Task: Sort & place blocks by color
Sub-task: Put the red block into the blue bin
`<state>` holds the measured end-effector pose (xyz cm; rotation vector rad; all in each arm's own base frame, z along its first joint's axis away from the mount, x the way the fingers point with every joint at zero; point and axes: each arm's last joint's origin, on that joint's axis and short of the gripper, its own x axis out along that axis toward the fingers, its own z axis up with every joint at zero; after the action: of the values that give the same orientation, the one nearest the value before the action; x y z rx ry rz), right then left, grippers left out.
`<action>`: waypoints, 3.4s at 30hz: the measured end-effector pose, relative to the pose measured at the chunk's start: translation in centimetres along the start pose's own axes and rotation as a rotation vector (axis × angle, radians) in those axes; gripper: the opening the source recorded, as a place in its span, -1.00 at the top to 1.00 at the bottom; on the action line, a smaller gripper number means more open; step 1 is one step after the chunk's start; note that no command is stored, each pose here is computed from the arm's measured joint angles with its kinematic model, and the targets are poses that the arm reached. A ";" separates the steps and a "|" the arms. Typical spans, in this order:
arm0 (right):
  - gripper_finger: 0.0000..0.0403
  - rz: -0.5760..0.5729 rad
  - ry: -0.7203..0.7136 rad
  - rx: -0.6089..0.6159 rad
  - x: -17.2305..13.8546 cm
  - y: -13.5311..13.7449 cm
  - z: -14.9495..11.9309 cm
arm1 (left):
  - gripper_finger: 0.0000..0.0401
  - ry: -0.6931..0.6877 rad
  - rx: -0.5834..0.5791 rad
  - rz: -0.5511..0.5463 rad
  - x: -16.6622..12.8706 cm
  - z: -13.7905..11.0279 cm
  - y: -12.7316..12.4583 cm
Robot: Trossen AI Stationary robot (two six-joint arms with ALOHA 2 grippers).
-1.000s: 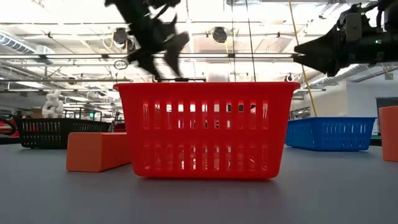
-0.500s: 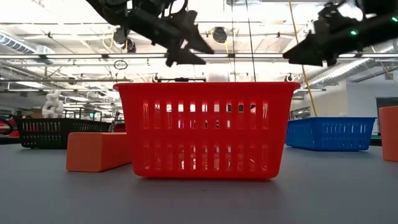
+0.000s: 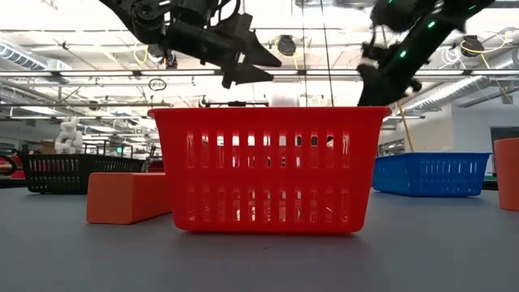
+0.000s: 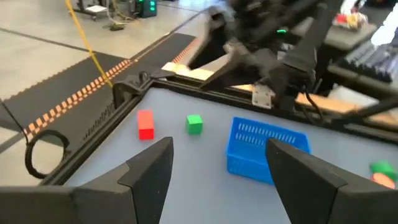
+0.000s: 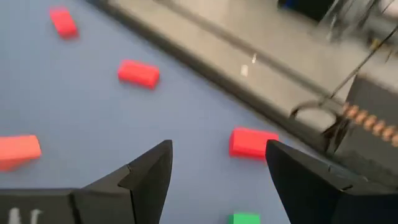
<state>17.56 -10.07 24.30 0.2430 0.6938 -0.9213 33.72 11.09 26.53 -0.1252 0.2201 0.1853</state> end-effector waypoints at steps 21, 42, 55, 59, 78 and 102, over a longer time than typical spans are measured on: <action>-0.26 0.015 0.408 -0.123 11.6 -4.6 2.9 | -0.27 0.178 -0.017 0.115 -1.1 -1.5 4.1; -0.26 0.094 0.642 -0.889 15.9 -4.4 1.4 | -0.27 0.197 -0.025 0.115 -1.1 -1.7 4.1; -0.26 0.054 0.533 -0.995 15.5 -4.4 2.8 | -0.27 0.210 -0.008 0.113 -1.1 -1.8 4.1; -0.26 0.113 0.529 -1.026 16.1 -4.2 2.4 | -0.27 0.211 -0.007 0.113 -1.1 -1.8 4.1; 0.40 0.157 0.641 -0.901 16.5 -3.5 0.8 | -0.27 0.231 -0.012 0.113 -1.2 -2.0 4.1; 0.39 0.263 0.611 -0.601 0.3 2.2 2.0 | -0.27 0.232 -0.017 0.114 -1.2 -2.0 4.1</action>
<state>20.34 -9.83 25.42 0.0690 1.4299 -0.3440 31.38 14.59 24.46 -0.1515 0.4575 0.2866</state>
